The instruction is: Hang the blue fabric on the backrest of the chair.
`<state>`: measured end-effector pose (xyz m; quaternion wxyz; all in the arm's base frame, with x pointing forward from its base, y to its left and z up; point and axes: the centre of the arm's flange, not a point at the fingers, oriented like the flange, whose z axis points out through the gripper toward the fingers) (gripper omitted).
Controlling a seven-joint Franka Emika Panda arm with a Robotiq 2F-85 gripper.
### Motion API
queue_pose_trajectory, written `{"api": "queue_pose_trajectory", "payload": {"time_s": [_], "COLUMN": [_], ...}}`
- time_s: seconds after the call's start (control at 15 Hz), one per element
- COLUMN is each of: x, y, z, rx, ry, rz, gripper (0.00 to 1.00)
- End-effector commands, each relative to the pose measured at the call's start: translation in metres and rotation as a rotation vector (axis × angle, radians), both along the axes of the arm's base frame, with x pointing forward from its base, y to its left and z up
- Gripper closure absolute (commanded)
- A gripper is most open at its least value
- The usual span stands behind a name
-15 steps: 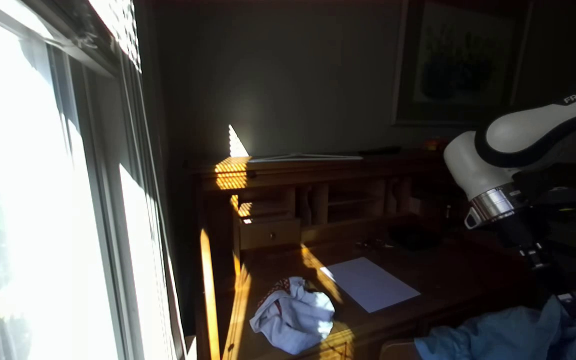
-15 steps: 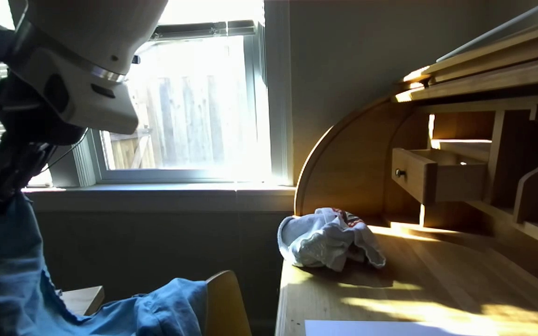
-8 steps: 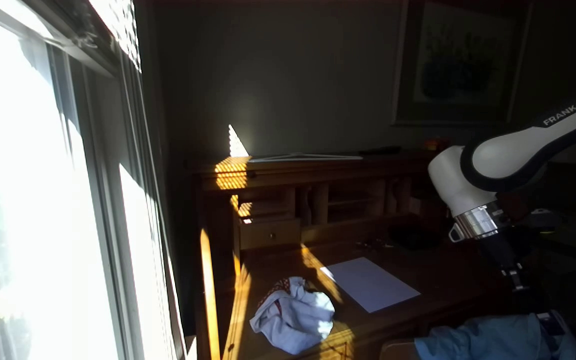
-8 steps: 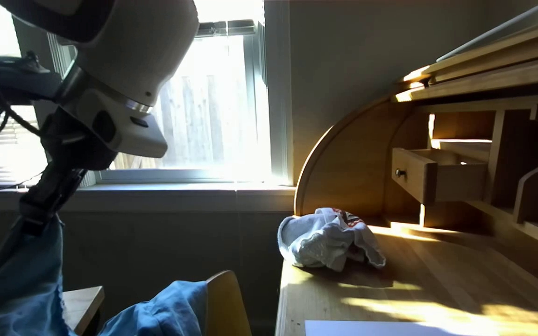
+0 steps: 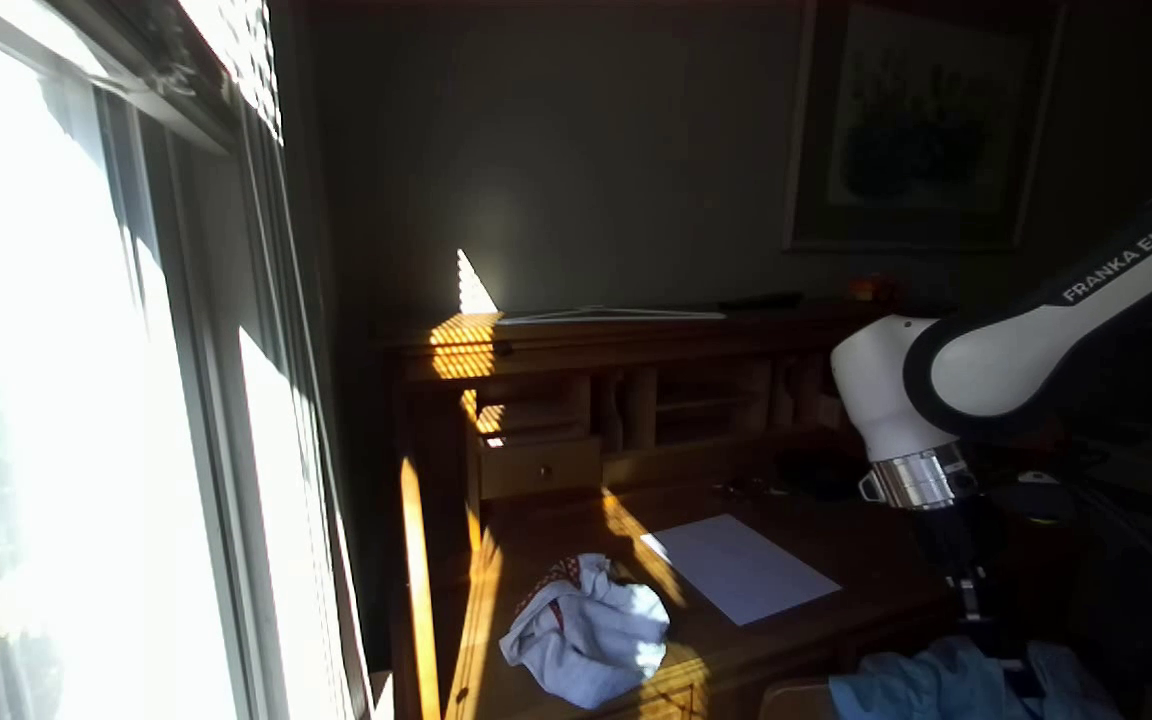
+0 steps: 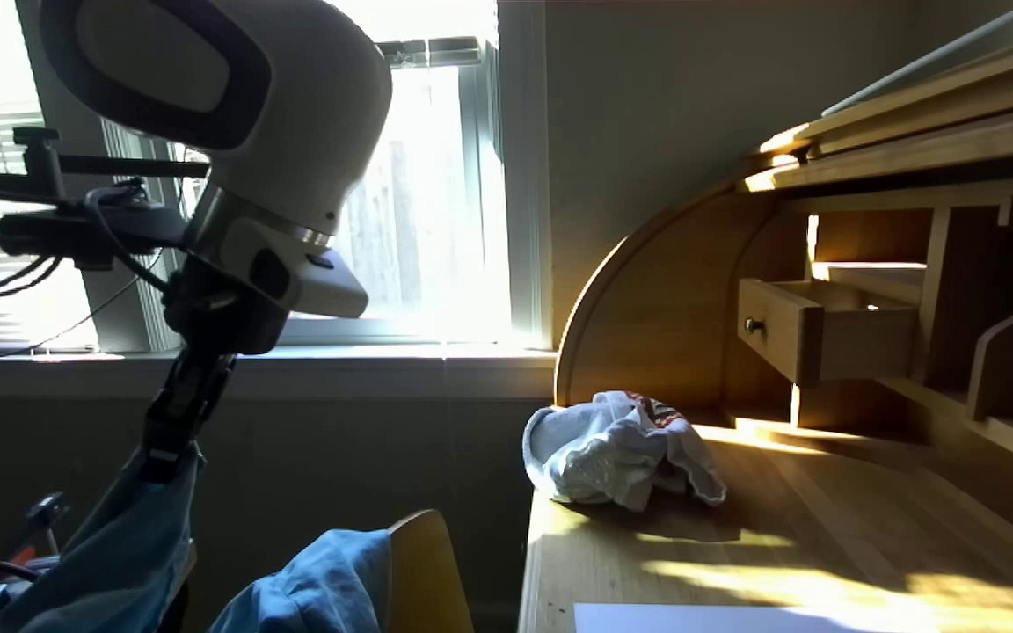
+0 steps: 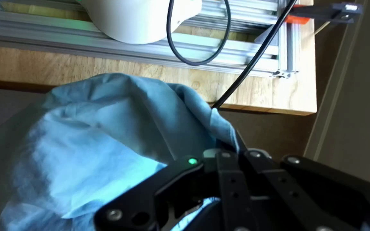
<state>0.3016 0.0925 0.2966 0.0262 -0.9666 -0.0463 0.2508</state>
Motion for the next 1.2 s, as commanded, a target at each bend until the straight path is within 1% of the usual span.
{"api": "queue_pose_trajectory", "payload": {"time_s": [0.0, 0.2, 0.4, 0.53, 0.6, 0.67, 1.07, 1.13], "x": [-0.058, -0.053, -0.052, -0.055, 0.007, 0.006, 0.007, 0.007], "y": [-0.011, -0.016, -0.021, -0.026, -0.005, -0.005, -0.005, -0.005], "z": [-0.046, -0.056, -0.069, -0.077, -0.049, -0.052, -0.052, -0.052], "rx": [-0.095, -0.187, -0.309, -0.350, -0.297, -0.304, -0.304, -0.304], "ry": [-0.046, -0.059, -0.028, -0.019, -0.010, -0.001, -0.003, -0.003], "rz": [-0.036, -0.082, -0.134, -0.166, -0.140, -0.144, -0.143, -0.143], "gripper": [1.00, 1.00, 1.00, 1.00, 1.00, 0.98, 0.98, 1.00]}}
